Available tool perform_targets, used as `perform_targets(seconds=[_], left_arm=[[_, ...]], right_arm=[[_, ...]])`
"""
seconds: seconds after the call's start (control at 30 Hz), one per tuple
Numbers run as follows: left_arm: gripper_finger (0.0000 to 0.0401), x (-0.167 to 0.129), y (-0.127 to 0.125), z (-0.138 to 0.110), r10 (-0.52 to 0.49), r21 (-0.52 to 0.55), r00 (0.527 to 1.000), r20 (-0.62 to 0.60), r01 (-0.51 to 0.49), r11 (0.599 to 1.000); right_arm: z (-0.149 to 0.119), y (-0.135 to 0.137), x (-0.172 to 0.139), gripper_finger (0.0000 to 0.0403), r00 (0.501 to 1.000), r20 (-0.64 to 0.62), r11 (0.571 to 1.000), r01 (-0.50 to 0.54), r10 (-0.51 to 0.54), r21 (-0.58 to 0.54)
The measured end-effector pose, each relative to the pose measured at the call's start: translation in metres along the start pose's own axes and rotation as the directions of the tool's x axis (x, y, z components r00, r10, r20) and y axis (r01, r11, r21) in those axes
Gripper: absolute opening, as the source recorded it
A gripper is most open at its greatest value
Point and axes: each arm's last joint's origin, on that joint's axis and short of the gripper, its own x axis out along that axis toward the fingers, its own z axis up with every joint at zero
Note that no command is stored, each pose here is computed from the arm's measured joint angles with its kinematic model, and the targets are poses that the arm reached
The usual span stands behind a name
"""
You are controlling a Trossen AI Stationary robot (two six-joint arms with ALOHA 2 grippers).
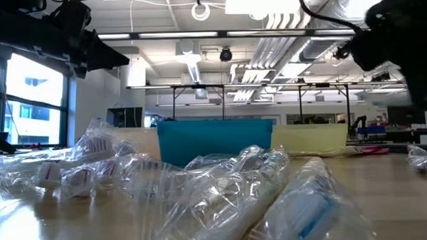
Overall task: Pick & Place Toothbrushes
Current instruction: Put the green toothbrush into the top blue bin
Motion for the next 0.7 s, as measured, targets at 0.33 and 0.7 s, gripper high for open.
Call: perform_targets(seconds=[0.33, 0.7], left_arm=[[0.0000, 0.000, -0.001, 0.010, -0.014, -0.003, 0.995, 0.097, 0.014, 1.000], [0.0000, -0.002, 0.000, 0.020, 0.071, -0.028, 0.979, 0.190, -0.067, 0.997]], right_arm=[[0.055, 0.000, -0.043, 0.0045, 0.847, 0.486, 0.960, -0.091, 0.214, -0.263], [0.127, 0.004, -0.079, 0.0045, 0.472, 0.769, 0.851, 0.072, 0.431, -0.521]])
